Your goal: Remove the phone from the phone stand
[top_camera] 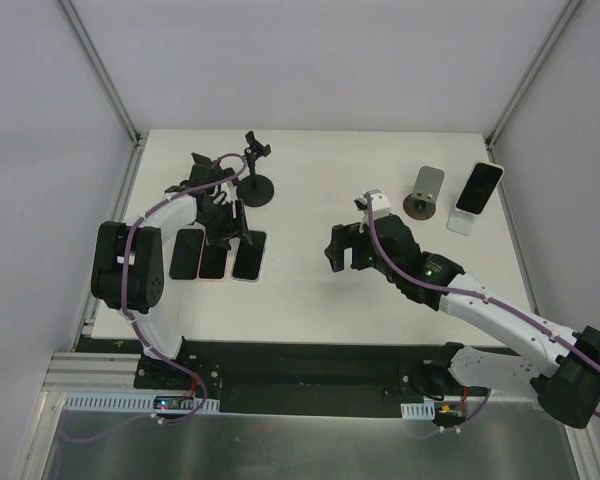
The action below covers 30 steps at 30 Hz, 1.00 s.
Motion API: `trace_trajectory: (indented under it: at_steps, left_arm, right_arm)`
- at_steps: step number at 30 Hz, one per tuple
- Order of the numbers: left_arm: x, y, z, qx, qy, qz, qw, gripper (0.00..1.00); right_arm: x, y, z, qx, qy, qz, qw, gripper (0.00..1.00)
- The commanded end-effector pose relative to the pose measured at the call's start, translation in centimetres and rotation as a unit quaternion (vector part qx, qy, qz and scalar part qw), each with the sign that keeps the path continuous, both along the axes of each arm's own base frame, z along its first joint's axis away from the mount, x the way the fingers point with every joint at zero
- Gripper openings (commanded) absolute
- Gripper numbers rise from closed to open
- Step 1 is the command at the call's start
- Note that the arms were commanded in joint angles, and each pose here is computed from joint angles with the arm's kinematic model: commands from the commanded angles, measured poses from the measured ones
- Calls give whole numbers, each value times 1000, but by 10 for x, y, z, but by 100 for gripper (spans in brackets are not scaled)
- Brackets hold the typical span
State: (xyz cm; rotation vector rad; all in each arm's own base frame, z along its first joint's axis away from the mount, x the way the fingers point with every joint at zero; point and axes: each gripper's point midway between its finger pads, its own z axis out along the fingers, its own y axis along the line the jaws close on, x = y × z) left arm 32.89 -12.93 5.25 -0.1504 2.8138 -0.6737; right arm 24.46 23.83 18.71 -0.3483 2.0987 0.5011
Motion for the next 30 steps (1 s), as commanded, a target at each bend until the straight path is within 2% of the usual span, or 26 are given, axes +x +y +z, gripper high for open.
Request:
trace_trajectory:
  at_steps: [1,2,5,9,13,20,30]
  left_arm:
    - [0,-6,23,20,-28,10,999,67]
    - [0,-11,26,27,-37,3,999,74]
    - [-6,-44,37,44,-64,-38,996,85]
    - [-15,-85,34,40,-62,-78,994,93]
    - [-18,-112,25,40,-53,-109,992,95]
    - [-21,-128,3,50,-30,-131,990,96]
    - [-27,-109,-24,98,-13,-123,987,98]
  right_arm:
    - [5,0,12,16,-11,-13,1000,96]
    - [5,0,12,16,-12,-12,1000,96]
    - [7,0,12,14,-11,-15,1000,96]
    - [9,-1,13,15,-12,-22,1000,96]
    - [11,-5,13,13,-16,-31,999,96]
    - [11,-12,15,10,-19,-43,999,96]
    - [13,-12,14,8,-16,-44,999,96]
